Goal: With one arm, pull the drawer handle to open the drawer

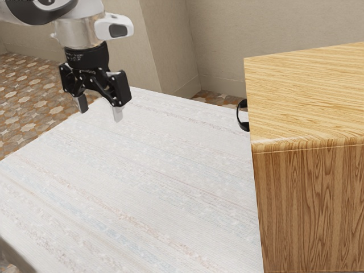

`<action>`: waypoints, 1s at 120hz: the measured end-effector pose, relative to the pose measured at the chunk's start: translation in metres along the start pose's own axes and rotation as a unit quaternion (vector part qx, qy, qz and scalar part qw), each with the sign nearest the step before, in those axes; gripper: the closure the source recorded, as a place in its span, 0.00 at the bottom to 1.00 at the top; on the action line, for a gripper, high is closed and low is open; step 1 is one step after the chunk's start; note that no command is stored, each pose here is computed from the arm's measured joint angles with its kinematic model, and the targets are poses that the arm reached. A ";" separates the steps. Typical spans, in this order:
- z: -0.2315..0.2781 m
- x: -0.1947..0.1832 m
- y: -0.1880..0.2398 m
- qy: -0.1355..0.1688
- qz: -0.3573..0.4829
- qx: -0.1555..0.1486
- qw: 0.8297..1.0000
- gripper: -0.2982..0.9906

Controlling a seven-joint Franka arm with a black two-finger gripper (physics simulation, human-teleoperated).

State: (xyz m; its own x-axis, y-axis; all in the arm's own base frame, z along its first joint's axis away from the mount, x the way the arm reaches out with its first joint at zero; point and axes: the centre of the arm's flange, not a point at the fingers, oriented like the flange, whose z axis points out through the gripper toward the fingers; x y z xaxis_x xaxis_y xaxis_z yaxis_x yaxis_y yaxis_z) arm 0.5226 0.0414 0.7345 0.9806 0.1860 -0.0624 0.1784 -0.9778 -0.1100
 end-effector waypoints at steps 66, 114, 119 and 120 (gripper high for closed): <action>0.000 -0.084 0.040 0.142 0.108 0.015 0.984 0.23; 0.021 -0.011 0.082 0.224 0.467 -0.018 0.855 0.23; 0.021 -0.005 0.063 0.241 0.493 -0.035 0.835 0.23; 0.021 -0.004 0.059 0.245 0.498 -0.038 0.831 0.23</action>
State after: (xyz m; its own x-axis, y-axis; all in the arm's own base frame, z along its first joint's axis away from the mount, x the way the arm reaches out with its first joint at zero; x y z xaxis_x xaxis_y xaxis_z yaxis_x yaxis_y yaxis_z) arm 0.5271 -0.0150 0.7074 0.5575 -0.7626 0.3281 -0.7551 -0.6300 -0.1813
